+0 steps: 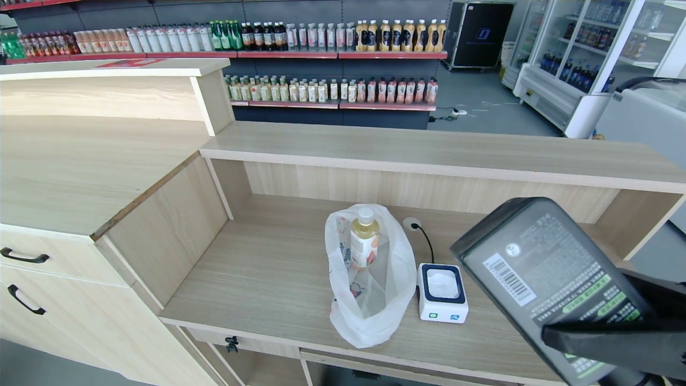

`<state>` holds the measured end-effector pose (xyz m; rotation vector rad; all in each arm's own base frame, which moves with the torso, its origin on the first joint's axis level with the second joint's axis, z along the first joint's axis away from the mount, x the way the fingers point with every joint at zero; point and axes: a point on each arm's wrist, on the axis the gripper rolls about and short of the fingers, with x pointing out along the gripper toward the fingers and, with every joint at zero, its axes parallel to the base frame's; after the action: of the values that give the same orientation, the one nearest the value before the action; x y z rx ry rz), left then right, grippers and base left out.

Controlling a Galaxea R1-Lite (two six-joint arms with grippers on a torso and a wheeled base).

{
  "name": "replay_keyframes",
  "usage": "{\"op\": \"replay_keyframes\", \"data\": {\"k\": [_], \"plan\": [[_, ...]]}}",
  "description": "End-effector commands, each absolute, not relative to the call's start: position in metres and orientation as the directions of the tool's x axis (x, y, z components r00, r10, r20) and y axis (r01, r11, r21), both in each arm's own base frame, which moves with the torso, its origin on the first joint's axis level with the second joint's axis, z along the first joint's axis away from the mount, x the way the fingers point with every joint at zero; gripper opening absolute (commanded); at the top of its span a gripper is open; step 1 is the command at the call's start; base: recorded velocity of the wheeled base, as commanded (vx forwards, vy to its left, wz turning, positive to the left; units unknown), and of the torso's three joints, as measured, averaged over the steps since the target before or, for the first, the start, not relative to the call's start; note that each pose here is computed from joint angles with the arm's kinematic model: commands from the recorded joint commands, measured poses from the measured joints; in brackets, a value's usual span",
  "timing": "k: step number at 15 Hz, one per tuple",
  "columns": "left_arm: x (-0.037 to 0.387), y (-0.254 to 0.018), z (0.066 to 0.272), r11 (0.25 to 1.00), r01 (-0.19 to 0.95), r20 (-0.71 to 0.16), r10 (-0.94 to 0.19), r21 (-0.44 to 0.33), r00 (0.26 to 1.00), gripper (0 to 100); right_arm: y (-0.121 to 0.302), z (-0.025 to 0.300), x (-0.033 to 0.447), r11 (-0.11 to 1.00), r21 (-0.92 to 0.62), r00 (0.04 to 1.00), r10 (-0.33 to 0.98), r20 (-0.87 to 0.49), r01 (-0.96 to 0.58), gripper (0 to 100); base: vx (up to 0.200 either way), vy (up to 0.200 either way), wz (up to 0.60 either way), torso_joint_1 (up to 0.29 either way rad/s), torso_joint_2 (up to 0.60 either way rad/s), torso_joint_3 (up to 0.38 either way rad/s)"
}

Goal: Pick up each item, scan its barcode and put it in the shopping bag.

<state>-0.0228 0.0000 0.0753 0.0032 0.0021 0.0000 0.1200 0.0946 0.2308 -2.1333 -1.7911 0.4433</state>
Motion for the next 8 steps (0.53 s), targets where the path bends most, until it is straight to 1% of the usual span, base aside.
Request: {"op": "replay_keyframes", "data": {"k": [1, 8], "plan": [[-0.0228, 0.0, 0.0753, 1.0, 0.0, -0.002, 0.0, 0.003, 1.0, 100, 0.0968, 0.2279, 0.1227, -0.164, -0.444, 0.162, 0.986, -0.043, 0.881, 0, 0.0, 0.0, 0.0, 0.0, 0.0, 0.0], [-0.0228, 0.0, 0.0753, 1.0, 0.0, -0.002, 0.0, 0.003, 1.0, 100, 0.098, 0.2254, 0.1246, -0.168, -0.451, 0.162, 0.985, -0.052, 0.877, 0, 0.0, 0.0, 0.0, 0.0, 0.0, 0.0]]}}
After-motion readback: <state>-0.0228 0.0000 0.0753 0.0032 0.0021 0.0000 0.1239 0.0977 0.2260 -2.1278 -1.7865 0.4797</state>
